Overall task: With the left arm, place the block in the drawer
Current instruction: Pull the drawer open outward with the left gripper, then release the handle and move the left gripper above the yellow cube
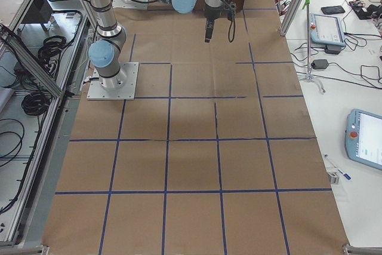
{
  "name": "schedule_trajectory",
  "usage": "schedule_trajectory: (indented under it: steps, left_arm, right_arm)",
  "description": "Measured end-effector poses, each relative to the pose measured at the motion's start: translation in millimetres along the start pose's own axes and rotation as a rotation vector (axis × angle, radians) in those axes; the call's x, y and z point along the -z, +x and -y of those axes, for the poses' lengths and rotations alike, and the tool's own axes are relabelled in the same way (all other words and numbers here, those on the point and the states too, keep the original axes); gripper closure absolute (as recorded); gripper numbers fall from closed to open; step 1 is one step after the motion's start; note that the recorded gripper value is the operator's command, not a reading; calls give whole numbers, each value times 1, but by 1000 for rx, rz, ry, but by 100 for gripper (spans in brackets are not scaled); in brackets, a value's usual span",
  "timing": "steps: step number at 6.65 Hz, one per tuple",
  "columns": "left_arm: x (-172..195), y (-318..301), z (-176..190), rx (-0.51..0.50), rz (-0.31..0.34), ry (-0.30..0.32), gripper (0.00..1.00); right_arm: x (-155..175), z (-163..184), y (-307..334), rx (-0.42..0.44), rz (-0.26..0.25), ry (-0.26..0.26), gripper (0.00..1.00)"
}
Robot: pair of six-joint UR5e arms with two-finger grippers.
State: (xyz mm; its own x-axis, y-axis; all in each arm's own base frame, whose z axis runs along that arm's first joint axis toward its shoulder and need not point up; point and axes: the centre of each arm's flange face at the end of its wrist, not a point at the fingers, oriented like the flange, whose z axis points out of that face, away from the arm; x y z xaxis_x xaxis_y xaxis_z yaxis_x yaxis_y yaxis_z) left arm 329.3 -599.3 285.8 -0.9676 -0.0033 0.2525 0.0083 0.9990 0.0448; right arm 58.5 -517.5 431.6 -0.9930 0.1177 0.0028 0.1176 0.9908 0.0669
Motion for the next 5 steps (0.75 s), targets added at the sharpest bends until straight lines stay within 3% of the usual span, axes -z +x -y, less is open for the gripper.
schedule_trajectory:
  steps: [5]
  left_arm:
    - [24,-9,2,-5,75,-6,2]
  right_arm:
    - [1,0,0,-1,0,1,0]
